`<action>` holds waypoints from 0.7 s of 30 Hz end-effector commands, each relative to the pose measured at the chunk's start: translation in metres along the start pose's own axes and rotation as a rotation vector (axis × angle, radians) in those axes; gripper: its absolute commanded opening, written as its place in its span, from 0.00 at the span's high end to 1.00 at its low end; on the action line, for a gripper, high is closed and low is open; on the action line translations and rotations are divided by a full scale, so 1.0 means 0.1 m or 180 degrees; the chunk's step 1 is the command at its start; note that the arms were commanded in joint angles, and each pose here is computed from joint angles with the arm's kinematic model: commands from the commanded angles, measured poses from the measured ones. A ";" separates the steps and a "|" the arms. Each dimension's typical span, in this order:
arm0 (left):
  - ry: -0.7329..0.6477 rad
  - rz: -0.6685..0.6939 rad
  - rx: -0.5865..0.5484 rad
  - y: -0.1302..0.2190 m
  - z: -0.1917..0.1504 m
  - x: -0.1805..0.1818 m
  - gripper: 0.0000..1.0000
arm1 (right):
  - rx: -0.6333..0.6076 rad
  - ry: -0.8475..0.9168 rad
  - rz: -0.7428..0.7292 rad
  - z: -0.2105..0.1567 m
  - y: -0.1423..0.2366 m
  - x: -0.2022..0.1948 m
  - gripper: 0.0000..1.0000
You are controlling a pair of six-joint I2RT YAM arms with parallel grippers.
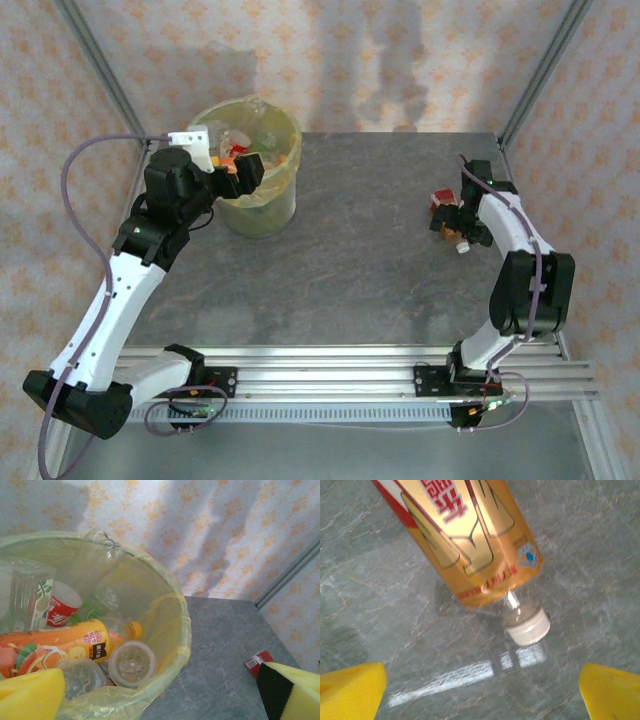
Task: Put the plastic bottles in the bin
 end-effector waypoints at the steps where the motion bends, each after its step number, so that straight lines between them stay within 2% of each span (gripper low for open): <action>1: 0.0039 -0.0088 -0.0084 -0.02 0.07 -0.06 0.00 | 0.0019 0.0234 -0.0306 0.15 -0.02 -0.16 0.01; 5: 0.0048 -0.0098 -0.0085 -0.03 0.08 -0.07 0.00 | 0.0075 0.0391 -0.0410 0.26 -0.15 -0.18 0.01; 14: 0.0048 -0.0110 -0.0043 -0.04 0.08 -0.08 0.00 | 0.0082 0.0704 -0.0051 0.47 -0.40 0.02 0.01; 21: 0.0052 -0.0115 -0.0037 -0.05 0.08 -0.09 0.00 | 0.0255 0.0802 -0.0171 0.60 -0.64 0.00 0.01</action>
Point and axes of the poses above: each hand's point on the last joint's axis, 136 mm out from that joint toward the fingers, its own y axis back along the fingers, its own x axis along the line the jaws close on, z = x × y, the point moved 3 cm from there along y, back along the fingers, and after that the axes turned 4 degrees about y, right-handed, at the moved point
